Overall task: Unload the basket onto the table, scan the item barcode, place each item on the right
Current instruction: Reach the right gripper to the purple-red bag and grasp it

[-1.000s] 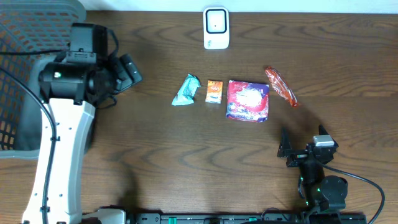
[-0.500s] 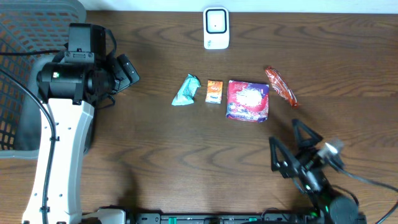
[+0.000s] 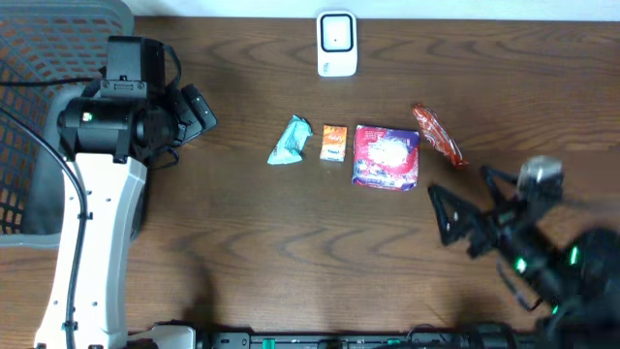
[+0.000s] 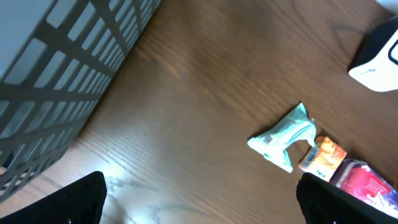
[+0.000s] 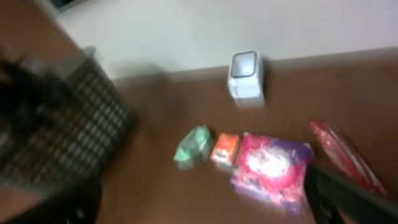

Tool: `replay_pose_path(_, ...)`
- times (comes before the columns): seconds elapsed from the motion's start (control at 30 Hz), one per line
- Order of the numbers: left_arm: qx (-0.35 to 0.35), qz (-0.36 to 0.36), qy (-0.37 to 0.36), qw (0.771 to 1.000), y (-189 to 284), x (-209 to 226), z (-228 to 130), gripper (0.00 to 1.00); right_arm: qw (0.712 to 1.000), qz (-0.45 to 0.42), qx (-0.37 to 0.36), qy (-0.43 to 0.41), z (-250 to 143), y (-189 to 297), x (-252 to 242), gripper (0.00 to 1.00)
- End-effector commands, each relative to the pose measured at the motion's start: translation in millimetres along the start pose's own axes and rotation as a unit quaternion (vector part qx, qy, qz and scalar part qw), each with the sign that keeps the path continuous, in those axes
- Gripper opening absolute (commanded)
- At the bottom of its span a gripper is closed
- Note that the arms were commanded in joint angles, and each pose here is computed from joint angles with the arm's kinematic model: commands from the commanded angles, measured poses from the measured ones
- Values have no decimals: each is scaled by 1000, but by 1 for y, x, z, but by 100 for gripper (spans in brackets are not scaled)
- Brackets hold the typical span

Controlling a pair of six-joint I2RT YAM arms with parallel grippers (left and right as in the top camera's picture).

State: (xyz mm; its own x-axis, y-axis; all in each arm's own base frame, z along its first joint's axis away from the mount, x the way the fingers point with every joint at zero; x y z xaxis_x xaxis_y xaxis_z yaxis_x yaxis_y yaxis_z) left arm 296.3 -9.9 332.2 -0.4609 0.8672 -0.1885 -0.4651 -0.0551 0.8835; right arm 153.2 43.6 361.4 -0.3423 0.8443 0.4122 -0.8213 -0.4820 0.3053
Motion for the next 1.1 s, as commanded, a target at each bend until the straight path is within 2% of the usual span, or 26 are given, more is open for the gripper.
replay_pose_path(0.0,-3,3,-6,1000,2,1,1,98,990,-69,112,51,33,-26,-13,99)
replay_pose_path(0.07,-4,4,-6,1000,2,1,1,98,980,-71,182,25,43,-42,-17,99)
replay_pose_path(0.23,-4,4,-6,1000,2,1,1,98,956,-54,285,-39,49,-79,-28,99)
replay_pose_path(0.6,-4,4,-6,1000,2,1,1,98,913,-102,386,-87,17,-156,-87,99)
replay_pose_path(0.73,-3,3,-6,1000,2,1,1,98,887,-119,429,-120,-4,-179,-120,99)
replay_pose_path(0.83,-4,4,-6,1000,2,1,1,98,871,-76,471,-120,-27,-198,-141,94)
replay_pose_path(0.97,-4,4,-6,1000,2,1,1,98,854,-28,503,-133,-53,-218,-162,92)
replay_pose_path(1.07,-3,3,-6,1000,2,1,1,98,846,-21,511,-149,-71,-234,-177,87)
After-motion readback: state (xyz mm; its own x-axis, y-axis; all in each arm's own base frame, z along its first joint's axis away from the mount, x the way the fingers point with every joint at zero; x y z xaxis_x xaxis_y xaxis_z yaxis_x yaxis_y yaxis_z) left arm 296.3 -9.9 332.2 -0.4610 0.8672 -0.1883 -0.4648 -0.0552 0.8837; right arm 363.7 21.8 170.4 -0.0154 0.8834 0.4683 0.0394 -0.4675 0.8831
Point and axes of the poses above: each gripper's point midway between its finger pads, its own y axis back along the fingers, its own x axis along the line the jaws close on, z = x × y, the point moved 9 cm from there along y, back along the fingers, and after that the axes turned 1 degree about -y, right-handed, at the moved point
